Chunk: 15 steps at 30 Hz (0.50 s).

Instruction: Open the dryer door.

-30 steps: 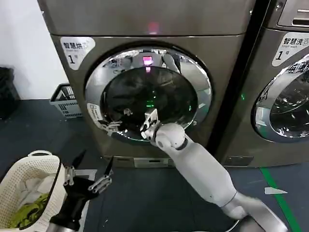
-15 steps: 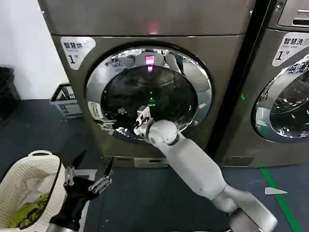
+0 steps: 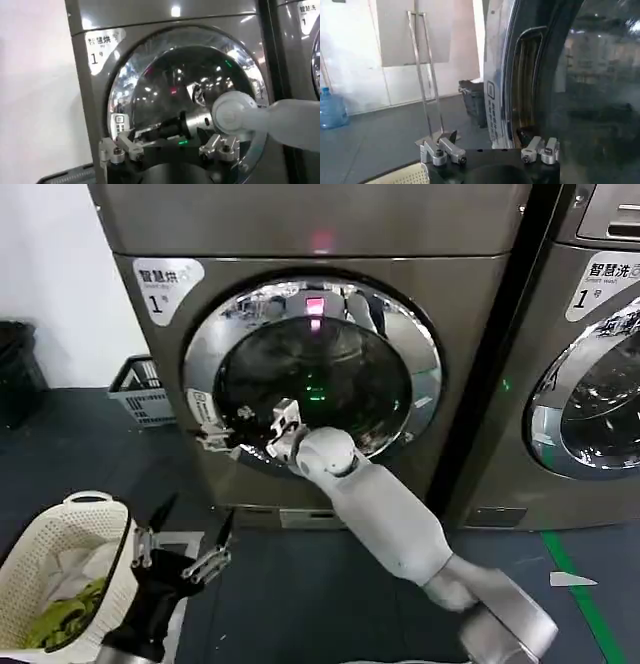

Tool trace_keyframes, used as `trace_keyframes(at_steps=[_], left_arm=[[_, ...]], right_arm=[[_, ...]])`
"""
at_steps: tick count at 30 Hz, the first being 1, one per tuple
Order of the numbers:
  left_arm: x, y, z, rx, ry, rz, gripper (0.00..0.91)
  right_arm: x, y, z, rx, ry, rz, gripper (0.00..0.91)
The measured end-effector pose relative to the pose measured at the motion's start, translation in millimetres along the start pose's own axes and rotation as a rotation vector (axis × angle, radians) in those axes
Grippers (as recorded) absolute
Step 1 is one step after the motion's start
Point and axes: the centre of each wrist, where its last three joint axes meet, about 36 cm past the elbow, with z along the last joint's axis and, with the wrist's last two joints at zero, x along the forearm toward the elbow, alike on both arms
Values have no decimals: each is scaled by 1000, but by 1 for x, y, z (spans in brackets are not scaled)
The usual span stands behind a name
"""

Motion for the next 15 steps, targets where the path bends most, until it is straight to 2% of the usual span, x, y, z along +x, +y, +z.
trace_keyframes(at_steps=[15], left_arm=[[0,0,1,2,1,-1,907]], right_arm=[[-7,-12,-6,26,22,-65,907]])
